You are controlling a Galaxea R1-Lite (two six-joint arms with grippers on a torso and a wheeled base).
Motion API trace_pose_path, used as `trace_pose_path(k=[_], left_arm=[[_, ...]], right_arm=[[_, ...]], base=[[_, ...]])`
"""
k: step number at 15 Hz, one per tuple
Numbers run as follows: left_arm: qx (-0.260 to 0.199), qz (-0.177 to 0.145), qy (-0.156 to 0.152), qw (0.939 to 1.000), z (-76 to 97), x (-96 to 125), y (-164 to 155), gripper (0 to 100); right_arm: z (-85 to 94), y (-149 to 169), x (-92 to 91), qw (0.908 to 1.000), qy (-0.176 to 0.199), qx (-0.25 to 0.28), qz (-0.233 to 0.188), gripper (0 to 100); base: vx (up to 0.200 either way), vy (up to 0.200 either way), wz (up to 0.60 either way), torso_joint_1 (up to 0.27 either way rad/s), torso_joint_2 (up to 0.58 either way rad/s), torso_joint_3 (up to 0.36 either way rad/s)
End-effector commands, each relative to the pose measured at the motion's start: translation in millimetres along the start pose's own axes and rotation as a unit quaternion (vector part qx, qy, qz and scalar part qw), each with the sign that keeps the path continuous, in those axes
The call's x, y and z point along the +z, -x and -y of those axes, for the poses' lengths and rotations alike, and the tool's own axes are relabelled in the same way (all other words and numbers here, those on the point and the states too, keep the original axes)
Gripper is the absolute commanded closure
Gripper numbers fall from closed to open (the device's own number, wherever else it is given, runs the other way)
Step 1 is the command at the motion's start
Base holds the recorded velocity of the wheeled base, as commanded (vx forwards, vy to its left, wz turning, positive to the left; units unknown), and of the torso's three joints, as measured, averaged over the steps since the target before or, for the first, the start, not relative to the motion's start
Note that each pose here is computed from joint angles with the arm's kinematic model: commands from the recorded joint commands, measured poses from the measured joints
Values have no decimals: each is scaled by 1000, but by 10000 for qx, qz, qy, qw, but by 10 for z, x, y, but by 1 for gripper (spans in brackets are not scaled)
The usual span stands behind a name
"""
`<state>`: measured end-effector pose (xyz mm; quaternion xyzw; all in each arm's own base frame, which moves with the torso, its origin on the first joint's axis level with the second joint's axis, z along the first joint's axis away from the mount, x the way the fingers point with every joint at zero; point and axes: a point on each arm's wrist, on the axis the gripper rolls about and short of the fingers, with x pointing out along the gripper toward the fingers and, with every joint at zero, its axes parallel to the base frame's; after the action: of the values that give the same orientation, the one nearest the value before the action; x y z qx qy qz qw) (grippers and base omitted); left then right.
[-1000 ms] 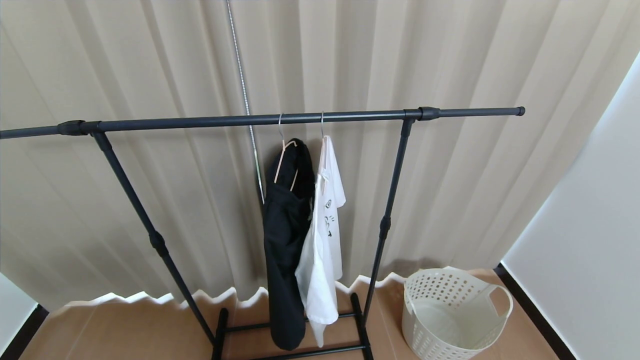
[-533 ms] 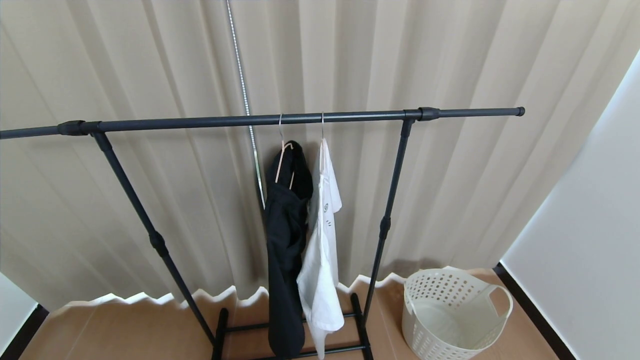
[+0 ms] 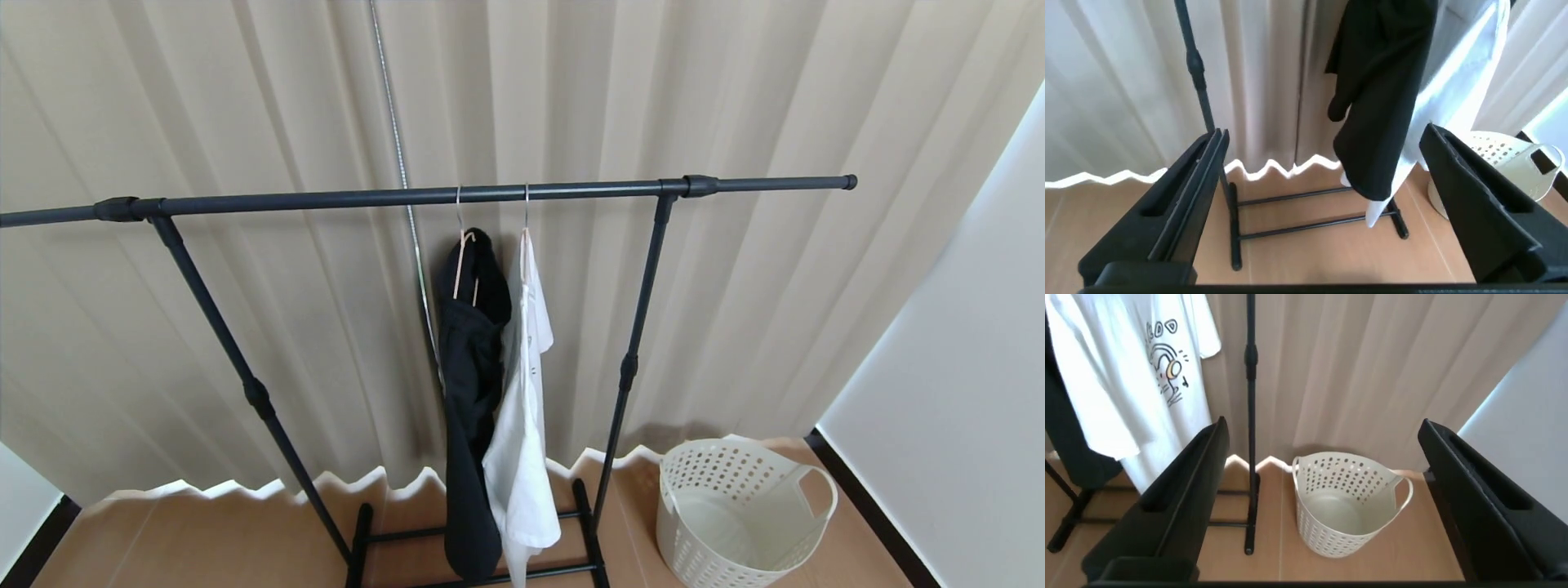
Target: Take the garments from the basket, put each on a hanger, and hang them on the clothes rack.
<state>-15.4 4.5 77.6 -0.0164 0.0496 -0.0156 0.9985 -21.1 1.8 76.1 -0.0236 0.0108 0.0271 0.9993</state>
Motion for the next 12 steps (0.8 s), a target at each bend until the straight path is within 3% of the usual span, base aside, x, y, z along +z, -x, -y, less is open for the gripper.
trace_pose_path(k=[1, 2, 4, 6, 7, 9, 12], left_arm=[[161, -26, -12, 9999, -6, -6, -7, 0], [620, 6, 65, 9981, -26, -4, -5, 0], [757, 6, 103, 9971, -25, -3, -5, 0], [1387, -7, 69, 9903, -3, -4, -2, 0], [1483, 57, 87, 9889, 3, -7, 8, 0], [1380, 141, 176, 9902, 9, -9, 17, 0], [823, 325, 167, 9959, 6, -17, 45, 0]], right_arm=[[-1, 16, -6, 9999, -10, 18, 108, 0], [0, 16, -5, 9999, -25, 3, 115, 0], [0, 16, -5, 9999, -25, 3, 115, 0], [0, 16, -5, 9999, -41, 3, 115, 0], [0, 16, -5, 9999, -48, 3, 115, 0], [1, 16, -3, 9999, -48, -5, 122, 0], [0, 16, -3, 9999, -40, 3, 123, 0]], base=[[0, 0, 0, 0, 0, 0], [0, 0, 0, 0, 0, 0], [0, 0, 0, 0, 0, 0], [0, 0, 0, 0, 0, 0], [0, 0, 0, 0, 0, 0], [0, 0, 0, 0, 0, 0], [0, 0, 0, 0, 0, 0]])
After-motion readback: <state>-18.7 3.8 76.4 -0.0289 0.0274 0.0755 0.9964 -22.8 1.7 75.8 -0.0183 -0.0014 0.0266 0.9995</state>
